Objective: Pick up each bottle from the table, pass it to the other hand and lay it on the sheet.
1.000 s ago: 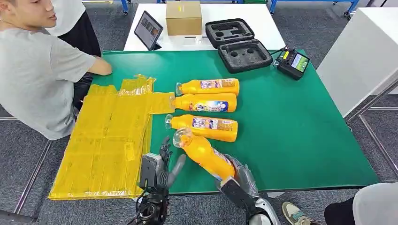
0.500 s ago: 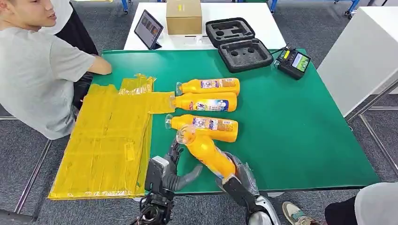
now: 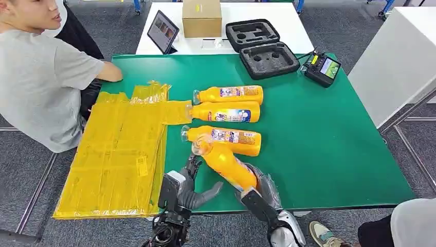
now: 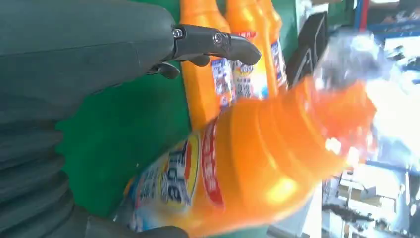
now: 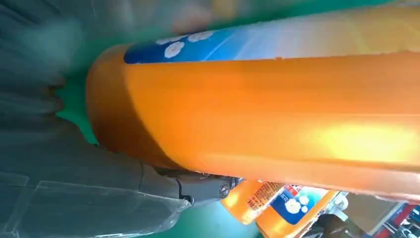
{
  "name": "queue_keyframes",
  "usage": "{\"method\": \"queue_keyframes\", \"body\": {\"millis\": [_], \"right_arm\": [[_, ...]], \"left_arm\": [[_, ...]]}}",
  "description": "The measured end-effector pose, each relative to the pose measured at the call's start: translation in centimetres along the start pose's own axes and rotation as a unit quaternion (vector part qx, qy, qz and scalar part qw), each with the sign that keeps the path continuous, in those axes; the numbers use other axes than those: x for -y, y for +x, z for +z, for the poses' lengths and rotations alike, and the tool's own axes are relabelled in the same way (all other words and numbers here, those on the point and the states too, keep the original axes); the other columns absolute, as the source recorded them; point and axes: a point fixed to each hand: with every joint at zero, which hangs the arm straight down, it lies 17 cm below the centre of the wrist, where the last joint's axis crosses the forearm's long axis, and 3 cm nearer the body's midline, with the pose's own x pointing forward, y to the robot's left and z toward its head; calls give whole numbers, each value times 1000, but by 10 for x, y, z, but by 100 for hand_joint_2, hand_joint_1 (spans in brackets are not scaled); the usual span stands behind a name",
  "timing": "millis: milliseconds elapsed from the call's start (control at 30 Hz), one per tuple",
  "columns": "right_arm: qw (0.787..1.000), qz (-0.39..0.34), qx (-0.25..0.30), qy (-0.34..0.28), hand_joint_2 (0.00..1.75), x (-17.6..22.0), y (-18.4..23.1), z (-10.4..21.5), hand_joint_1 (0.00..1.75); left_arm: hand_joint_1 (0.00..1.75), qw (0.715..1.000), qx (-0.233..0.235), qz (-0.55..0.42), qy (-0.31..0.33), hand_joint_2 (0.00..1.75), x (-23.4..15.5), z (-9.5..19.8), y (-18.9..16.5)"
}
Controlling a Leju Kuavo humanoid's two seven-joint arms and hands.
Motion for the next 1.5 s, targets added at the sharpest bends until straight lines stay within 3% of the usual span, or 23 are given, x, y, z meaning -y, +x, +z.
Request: {"method": "queue_keyframes", "body": {"millis": [833,1067,1200,1333,1500], "right_arm": [[999,46,7,28,175,-36,16,-19,175],[996,73,29,39,175,-53,36,-27,169],[994,100,35,35,175,-58,41,-31,169],[992,110,42,40,175,-67,46,-34,155],[990,120,51,45,175,-78,53,-36,152]], "left_arm": [[0,999,-33,-39,-9,175,8,-11,-22],[0,997,-8,-70,24,175,-3,-26,-13],[0,998,-20,-52,38,175,-9,-28,-17],[0,997,-30,-39,57,175,-15,-28,-21],[0,995,-44,-20,82,175,-23,-29,-25]]}}
